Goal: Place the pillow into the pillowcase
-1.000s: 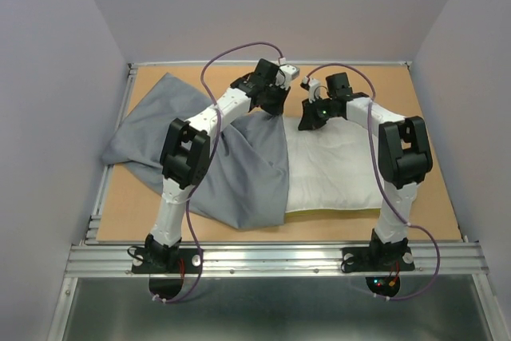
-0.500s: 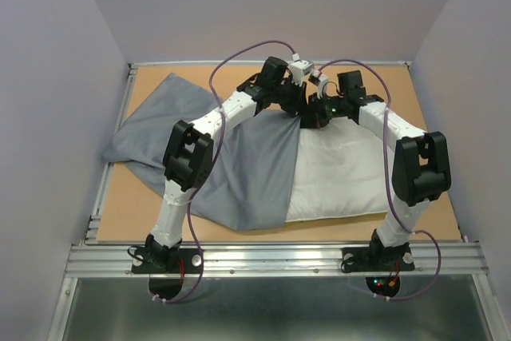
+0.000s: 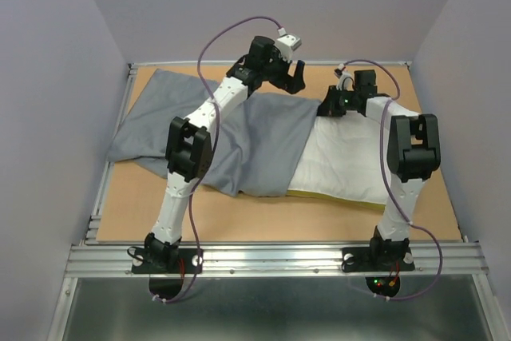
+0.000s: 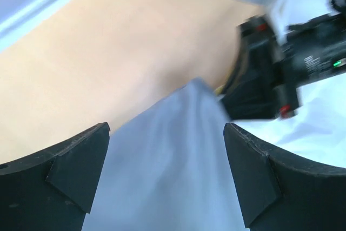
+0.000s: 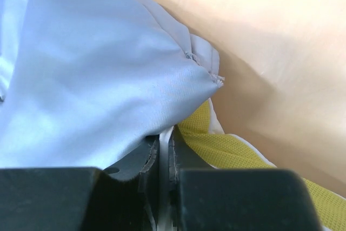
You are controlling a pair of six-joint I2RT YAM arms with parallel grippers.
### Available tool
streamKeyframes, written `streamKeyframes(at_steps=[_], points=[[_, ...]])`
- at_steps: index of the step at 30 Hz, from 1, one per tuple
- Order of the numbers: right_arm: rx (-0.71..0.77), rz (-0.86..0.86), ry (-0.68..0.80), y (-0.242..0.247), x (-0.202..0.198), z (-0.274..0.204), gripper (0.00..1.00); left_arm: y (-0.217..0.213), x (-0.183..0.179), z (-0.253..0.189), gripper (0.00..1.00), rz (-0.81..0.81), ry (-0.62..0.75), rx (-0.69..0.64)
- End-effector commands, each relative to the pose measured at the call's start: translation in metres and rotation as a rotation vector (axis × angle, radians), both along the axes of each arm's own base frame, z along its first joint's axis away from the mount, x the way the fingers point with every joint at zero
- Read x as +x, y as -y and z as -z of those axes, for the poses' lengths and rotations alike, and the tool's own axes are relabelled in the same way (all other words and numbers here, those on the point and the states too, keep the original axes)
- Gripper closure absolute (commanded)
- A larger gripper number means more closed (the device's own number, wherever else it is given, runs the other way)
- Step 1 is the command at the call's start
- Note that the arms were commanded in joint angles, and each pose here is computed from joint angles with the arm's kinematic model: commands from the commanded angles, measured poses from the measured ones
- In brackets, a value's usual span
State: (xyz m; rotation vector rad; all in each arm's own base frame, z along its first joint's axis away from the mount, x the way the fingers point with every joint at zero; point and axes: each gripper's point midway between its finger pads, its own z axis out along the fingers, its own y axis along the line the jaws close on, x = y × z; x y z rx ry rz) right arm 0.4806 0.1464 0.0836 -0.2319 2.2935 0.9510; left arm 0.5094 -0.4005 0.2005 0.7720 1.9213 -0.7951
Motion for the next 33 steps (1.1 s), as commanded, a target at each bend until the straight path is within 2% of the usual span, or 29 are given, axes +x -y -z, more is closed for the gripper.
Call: streamKeyframes(at_steps=[1, 2, 3, 4, 6, 7, 8, 9, 10, 12, 13, 14, 17, 18, 19, 22, 25, 27, 30, 33], points=[[0.053, 0.041, 0.243, -0.007, 0.046, -0.087, 0.83, -0.085, 0.008, -0.107, 0.01, -0.136, 0.193, 0.036], [0.047, 0.05, 0.249, -0.005, 0.045, -0.09, 0.77, -0.097, 0.0, -0.104, 0.01, -0.143, 0.172, 0.067], [0.02, 0.048, 0.269, -0.003, 0.042, -0.093, 0.65, -0.112, -0.011, -0.09, 0.02, -0.149, 0.133, 0.125], [-0.004, 0.061, 0.298, 0.002, 0.036, -0.105, 0.42, -0.131, -0.033, -0.074, 0.05, -0.169, 0.08, 0.172], [-0.095, 0.049, 0.29, 0.013, 0.025, -0.101, 0.28, -0.149, -0.063, -0.048, 0.09, -0.173, 0.007, 0.202], [-0.134, 0.05, 0.294, 0.018, 0.021, -0.104, 0.23, -0.158, -0.094, 0.002, 0.11, -0.152, -0.12, 0.241], [-0.237, 0.046, 0.349, 0.031, 0.02, -0.112, 0.22, -0.164, -0.116, -0.01, 0.17, -0.141, -0.109, 0.211], [-0.288, 0.038, 0.35, 0.038, 0.015, -0.113, 0.22, -0.167, -0.134, -0.001, 0.2, -0.125, -0.135, 0.203], [-0.359, 0.042, 0.314, 0.05, 0.001, -0.111, 0.22, -0.174, -0.163, 0.012, 0.22, -0.112, -0.145, 0.183], [-0.451, -0.065, 0.311, 0.056, -0.028, -0.104, 0.21, -0.175, -0.184, 0.015, 0.22, -0.092, -0.106, 0.155], [-0.465, -0.103, 0.312, 0.056, -0.041, -0.105, 0.2, -0.183, -0.199, 0.034, 0.22, -0.096, -0.124, 0.177], [-0.462, -0.174, 0.355, 0.052, -0.061, -0.115, 0.19, -0.187, -0.205, 0.019, 0.19, -0.105, -0.071, 0.154], [-0.434, -0.338, 0.31, 0.027, -0.117, -0.109, 0.15, -0.198, -0.21, 0.006, 0.09, -0.144, -0.009, 0.141], [-0.452, -0.38, 0.358, 0.021, -0.135, -0.12, 0.11, -0.199, -0.21, 0.003, 0.07, -0.145, -0.002, 0.135], [-0.482, -0.465, 0.321, 0.005, -0.164, -0.095, 0.08, -0.201, -0.21, -0.003, 0.03, -0.149, 0.009, 0.122], [-0.567, -0.635, 0.4, -0.023, -0.22, -0.063, 0.02, -0.199, -0.216, -0.006, 0.01, -0.117, 0.001, 0.093], [-0.665, -0.683, 0.496, -0.03, -0.238, -0.04, 0.0, -0.199, -0.223, -0.015, 0.01, -0.087, 0.073, 0.072], [-0.753, -0.698, 0.479, -0.019, -0.251, -0.01, 0.0, -0.204, -0.229, -0.017, 0.01, -0.088, 0.125, 0.072], [-0.813, -0.676, 0.547, -0.03, -0.243, 0.01, 0.0, -0.212, -0.229, -0.015, 0.01, -0.104, 0.171, 0.113], [-0.917, -0.626, 0.524, -0.026, -0.225, 0.032, 0.0, -0.216, -0.231, -0.009, 0.01, -0.079, 0.203, 0.156]])
